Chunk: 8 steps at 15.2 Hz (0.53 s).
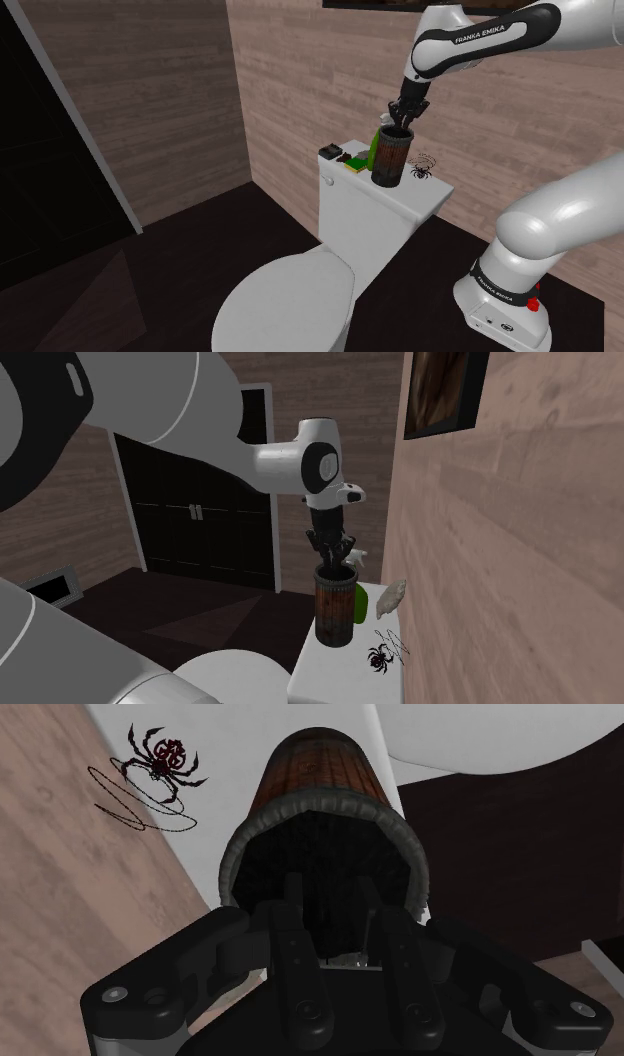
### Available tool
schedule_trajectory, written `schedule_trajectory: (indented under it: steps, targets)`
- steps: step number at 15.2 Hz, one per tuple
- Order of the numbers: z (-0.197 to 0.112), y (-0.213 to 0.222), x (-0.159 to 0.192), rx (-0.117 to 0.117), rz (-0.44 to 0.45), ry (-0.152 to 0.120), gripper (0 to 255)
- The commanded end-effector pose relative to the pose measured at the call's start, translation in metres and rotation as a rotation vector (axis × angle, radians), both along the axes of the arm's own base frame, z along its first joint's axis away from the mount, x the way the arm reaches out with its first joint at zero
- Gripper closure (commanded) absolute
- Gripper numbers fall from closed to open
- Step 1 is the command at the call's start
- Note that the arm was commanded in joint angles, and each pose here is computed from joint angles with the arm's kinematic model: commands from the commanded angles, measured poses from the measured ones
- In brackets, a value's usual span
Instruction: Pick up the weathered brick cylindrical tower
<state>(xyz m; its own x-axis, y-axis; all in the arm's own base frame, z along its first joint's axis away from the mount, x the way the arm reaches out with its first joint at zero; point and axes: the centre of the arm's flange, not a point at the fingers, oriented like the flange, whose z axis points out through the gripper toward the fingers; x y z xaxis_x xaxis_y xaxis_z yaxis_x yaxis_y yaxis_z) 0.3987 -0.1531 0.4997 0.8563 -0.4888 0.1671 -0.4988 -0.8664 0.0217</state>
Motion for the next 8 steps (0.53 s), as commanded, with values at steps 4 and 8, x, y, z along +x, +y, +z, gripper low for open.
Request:
schedule_trajectory:
  steps: [4,8]
  targets:
    - [-0.001,0.0,0.0,0.0,0.0,0.001,255]
    - [0.01,0.0,0.0,0.0,0.0,0.001,255]
